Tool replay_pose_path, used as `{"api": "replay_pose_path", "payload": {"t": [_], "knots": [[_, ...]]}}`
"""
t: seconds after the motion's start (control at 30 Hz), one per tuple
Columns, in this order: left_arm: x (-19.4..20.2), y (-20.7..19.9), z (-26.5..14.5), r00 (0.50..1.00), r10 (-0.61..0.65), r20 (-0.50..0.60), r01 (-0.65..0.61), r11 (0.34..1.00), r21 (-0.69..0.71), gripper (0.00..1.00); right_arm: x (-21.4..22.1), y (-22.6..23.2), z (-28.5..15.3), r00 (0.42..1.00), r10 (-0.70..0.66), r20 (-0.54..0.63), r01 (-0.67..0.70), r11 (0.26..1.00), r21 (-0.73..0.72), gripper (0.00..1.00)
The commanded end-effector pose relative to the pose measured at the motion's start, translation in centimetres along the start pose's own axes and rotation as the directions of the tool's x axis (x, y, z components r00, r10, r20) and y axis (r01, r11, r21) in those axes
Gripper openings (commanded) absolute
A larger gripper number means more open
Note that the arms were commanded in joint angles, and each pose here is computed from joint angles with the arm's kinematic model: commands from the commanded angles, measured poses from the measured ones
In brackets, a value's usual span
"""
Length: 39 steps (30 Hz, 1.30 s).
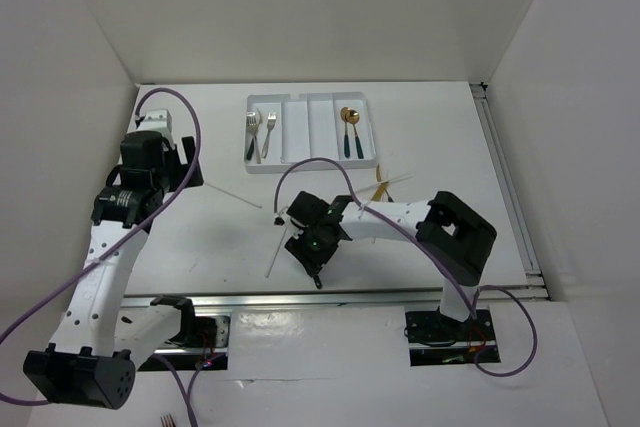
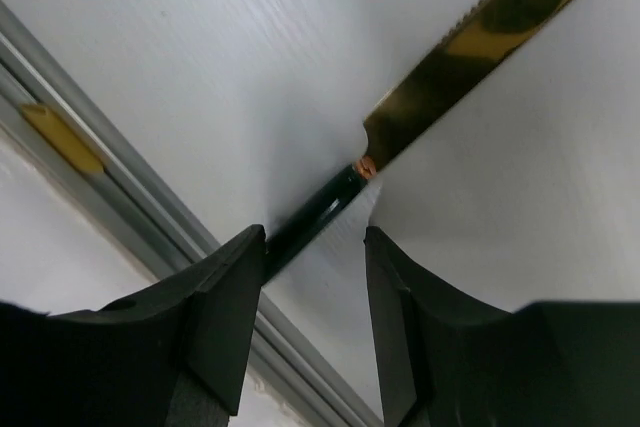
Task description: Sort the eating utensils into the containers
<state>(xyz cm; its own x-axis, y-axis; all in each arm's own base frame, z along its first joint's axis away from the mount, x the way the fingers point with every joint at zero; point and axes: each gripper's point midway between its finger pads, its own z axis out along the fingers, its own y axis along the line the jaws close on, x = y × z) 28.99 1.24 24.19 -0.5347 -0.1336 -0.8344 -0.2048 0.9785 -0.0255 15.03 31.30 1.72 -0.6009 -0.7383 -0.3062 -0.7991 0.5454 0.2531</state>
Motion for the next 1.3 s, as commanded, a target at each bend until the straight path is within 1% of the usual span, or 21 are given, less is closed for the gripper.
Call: {"api": "replay_pose_path", "payload": {"t": [0.0, 0.1, 0.2, 0.23, 0.3, 0.37, 0.47, 0.53, 0.57, 0.6, 0.67, 0.73, 0.77, 0.87, 0.93, 0.97, 1.0, 1.1, 1.13, 1.23, 1.27], "knots": [[-0.6, 0.4, -0.4, 0.999, 0.016, 0.035, -0.016, 1.0, 0.001, 0.97, -1.8, 0.6, 0.8, 0.998, -0.054, 0.041, 0.05, 0.994, 0.092, 0.52], [-0.6, 0.5, -0.4, 0.999, 0.011, 0.034, -0.011, 1.0, 0.003, 0.97, -1.4, 1.4, 1.6, 0.998, -0.061, 0.025, 0.058, 0.994, 0.095, 0.52], [-0.6, 0.6, -0.4, 0.999, 0.016, 0.032, -0.016, 1.0, 0.007, 0.97, -1.0, 1.1, 2.2, 0.998, -0.057, 0.006, 0.056, 0.993, 0.107, 0.49], [-0.2, 0.6, -0.2, 1.0, 0.018, 0.023, -0.018, 1.0, 0.006, 0.97, -0.9, 0.2, 2.5, 0.999, -0.035, -0.003, 0.035, 0.993, 0.116, 0.44], [-0.5, 0.8, -0.2, 0.999, 0.011, 0.032, -0.011, 1.0, -0.001, 0.97, -0.7, -0.4, 2.8, 1.0, -0.004, -0.013, 0.005, 0.994, 0.112, 0.38], [-0.3, 0.8, 0.1, 1.0, 0.013, 0.023, -0.013, 1.0, -0.002, 0.97, 0.1, -1.8, 3.4, 0.998, 0.036, -0.043, -0.031, 0.992, 0.119, 0.28], [-0.6, 0.8, 0.1, 0.999, 0.011, 0.034, -0.011, 1.0, -0.001, 0.97, 1.1, -4.3, 4.1, 0.992, 0.097, -0.078, -0.083, 0.983, 0.164, 0.24], [-0.6, 0.8, 0.1, 0.999, 0.011, 0.034, -0.011, 1.0, -0.001, 0.97, 1.4, -5.2, 4.4, 0.988, 0.124, -0.089, -0.107, 0.979, 0.173, 0.14], [-0.8, 0.7, 0.1, 0.999, 0.009, 0.043, -0.01, 1.0, 0.001, 0.97, 1.7, -6.0, 4.6, 0.985, 0.145, -0.095, -0.126, 0.975, 0.18, 0.06], [-0.3, 0.6, 0.5, 1.0, 0.013, 0.024, -0.013, 1.0, 0.007, 0.97, 1.7, -6.0, 4.6, 0.985, 0.145, -0.095, -0.127, 0.975, 0.18, 0.0], [-0.5, 0.5, 0.5, 0.999, 0.011, 0.033, -0.011, 1.0, 0.009, 0.97, 1.8, -6.3, 4.3, 0.984, 0.155, -0.091, -0.137, 0.974, 0.183, 0.0], [0.0, 0.4, 0.9, 1.0, 0.005, 0.013, -0.005, 1.0, 0.015, 0.97, 1.2, -6.7, 3.6, 0.985, 0.159, -0.064, -0.144, 0.97, 0.194, 0.0], [0.0, 0.3, 0.9, 1.0, -0.006, 0.013, 0.005, 1.0, 0.016, 0.97, 0.8, -7.5, 3.0, 0.984, 0.174, -0.04, -0.162, 0.965, 0.207, 0.0], [0.6, -0.2, 1.3, 1.0, -0.026, 0.006, 0.026, 0.999, 0.038, 0.97, -3.2, -7.9, -0.8, 0.975, 0.175, 0.137, -0.199, 0.961, 0.191, 0.0], [0.4, -0.5, 1.4, 0.999, -0.039, 0.022, 0.038, 0.998, 0.055, 0.97, -6.2, -7.8, -2.9, 0.961, 0.158, 0.225, -0.203, 0.96, 0.193, 0.0], [0.9, -0.6, 1.5, 0.999, -0.037, 0.009, 0.036, 0.997, 0.064, 0.97, -7.0, -8.1, -3.6, 0.954, 0.172, 0.245, -0.222, 0.956, 0.192, 0.0], [0.6, -0.7, 1.6, 0.999, -0.039, 0.022, 0.038, 0.997, 0.066, 0.97, -9.4, -8.1, -5.6, 0.937, 0.162, 0.31, -0.226, 0.957, 0.184, 0.0], [0.3, -1.2, 1.6, 0.999, -0.041, 0.03, 0.038, 0.995, 0.092, 0.98, -13.5, -8.7, -9.3, 0.903, 0.143, 0.405, -0.234, 0.955, 0.183, 0.0], [0.7, -1.2, 2.0, 0.999, -0.038, 0.012, 0.037, 0.995, 0.089, 0.98, -15.9, -8.2, -10.9, 0.881, 0.125, 0.457, -0.22, 0.962, 0.162, 0.0], [0.1, -1.1, 2.5, 1.0, -0.028, 0.008, 0.027, 0.997, 0.077, 1.0, -18.5, -7.8, -13.5, 0.84, 0.103, 0.533, -0.191, 0.975, 0.112, 0.0], [-0.1, -1.2, 2.8, 1.0, -0.027, 0.003, 0.026, 0.997, 0.076, 1.0, -20.2, -6.8, -15.0, 0.805, 0.068, 0.589, -0.145, 0.986, 0.084, 0.0]]}}
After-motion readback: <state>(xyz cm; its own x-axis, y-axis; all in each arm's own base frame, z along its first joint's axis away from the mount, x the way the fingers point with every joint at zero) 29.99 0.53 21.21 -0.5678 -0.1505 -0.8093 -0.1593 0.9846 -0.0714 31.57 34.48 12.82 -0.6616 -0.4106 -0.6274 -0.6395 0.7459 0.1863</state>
